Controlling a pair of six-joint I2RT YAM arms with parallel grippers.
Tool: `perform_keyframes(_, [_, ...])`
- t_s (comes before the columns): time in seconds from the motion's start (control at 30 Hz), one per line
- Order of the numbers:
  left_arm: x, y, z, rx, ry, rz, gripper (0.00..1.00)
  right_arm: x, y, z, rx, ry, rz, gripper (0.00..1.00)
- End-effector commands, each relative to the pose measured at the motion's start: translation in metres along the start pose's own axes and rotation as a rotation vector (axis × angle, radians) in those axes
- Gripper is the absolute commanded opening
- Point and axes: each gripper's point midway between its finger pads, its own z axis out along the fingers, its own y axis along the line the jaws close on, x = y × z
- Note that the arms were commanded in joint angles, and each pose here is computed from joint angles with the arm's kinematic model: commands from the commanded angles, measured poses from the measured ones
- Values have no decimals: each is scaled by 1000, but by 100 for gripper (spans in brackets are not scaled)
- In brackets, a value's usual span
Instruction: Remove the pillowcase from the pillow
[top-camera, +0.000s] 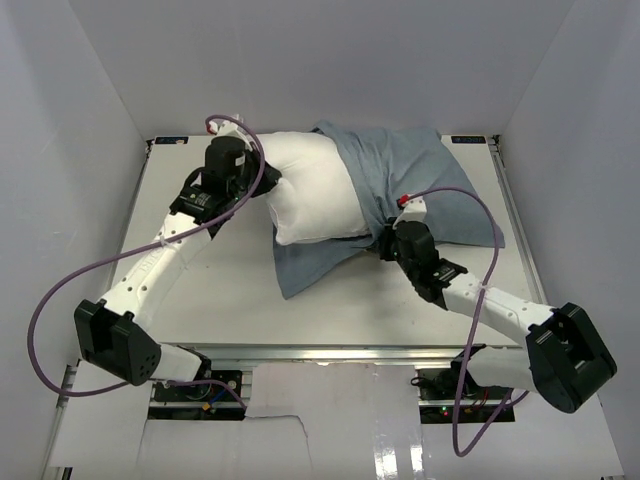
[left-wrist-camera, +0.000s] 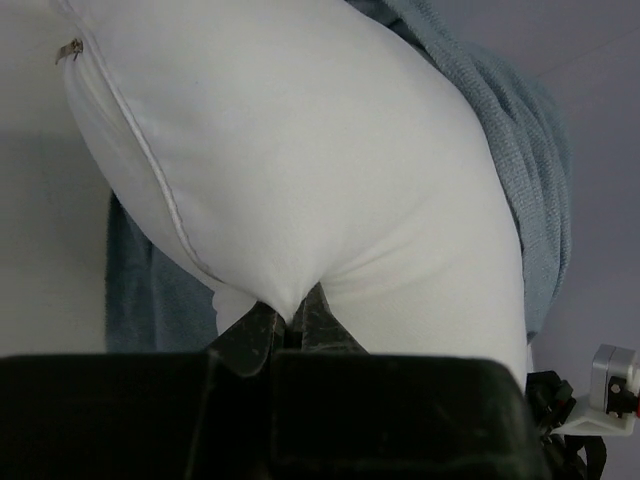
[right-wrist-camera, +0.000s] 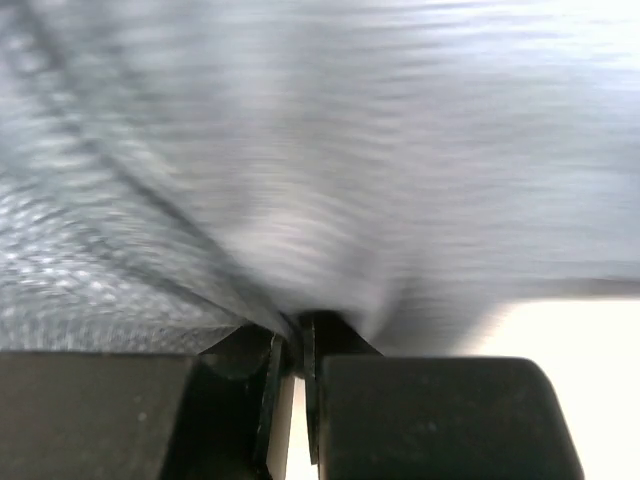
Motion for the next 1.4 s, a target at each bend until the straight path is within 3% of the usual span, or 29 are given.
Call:
perform_keyframes(0.0, [-87, -13, -31, 27, -223, 3, 0, -2, -70, 0, 224, -21, 38, 8])
perform_keyframes(0.2, [-98, -7, -38, 63, -196, -5, 0, -8, -126, 13, 325, 4, 114, 8])
perform_keyframes(0.4, [-75, -2, -41, 95, -144, 17, 0, 9, -133, 39, 334, 91, 126, 8])
perform_keyframes(0.5, [-56, -7, -48, 171, -111, 21, 0, 0, -122, 31, 281, 98, 109, 8])
perform_keyframes(0.53, [-51, -18, -52, 247, -107, 20, 0, -9, -117, 25, 250, 88, 86, 11])
perform_keyframes(0.57, [-21, -5, -45, 248, -51, 1, 0, -16, -101, 18, 168, 85, 71, 18])
perform_keyframes(0.6, [-16, -9, -55, 286, -62, -26, 0, -38, -91, -1, 121, 37, 59, 27])
perform_keyframes(0.63, [-13, -11, -57, 319, -83, -26, 0, -49, -81, -12, 71, 19, 23, 47])
perform_keyframes(0.7, [22, -6, -56, 330, -33, -31, 0, -75, -53, -40, -49, -6, -1, 67])
perform_keyframes(0.77, [41, -13, -57, 345, -13, -6, 0, -91, -32, -55, -113, -29, -54, 78])
perform_keyframes(0.97, [86, -18, -65, 363, 31, 23, 0, -171, 36, -78, -367, -185, -197, 85])
perform_keyframes(1.0, [92, -17, -65, 365, 38, 24, 0, -188, 49, -65, -400, -172, -223, 93])
perform_keyframes(1.07, [95, -17, -67, 371, 43, 22, 0, -183, 64, -27, -419, -85, -280, 98])
perform_keyframes(1.1, [99, -16, -66, 372, 49, 22, 0, -209, 76, -28, -432, -117, -325, 98])
perform_keyframes(1.23, [110, -16, -69, 388, 68, 22, 0, -212, 98, 17, -473, -49, -403, 98])
perform_keyframes(1.3, [116, -15, -69, 389, 83, 25, 0, -187, 105, 56, -486, 55, -438, 98])
perform_keyframes(1.33, [117, -15, -70, 394, 87, 26, 0, -197, 108, 54, -487, 27, -450, 98])
perform_keyframes(1.37, [117, -15, -70, 396, 86, 28, 0, -175, 105, 73, -477, 98, -453, 98])
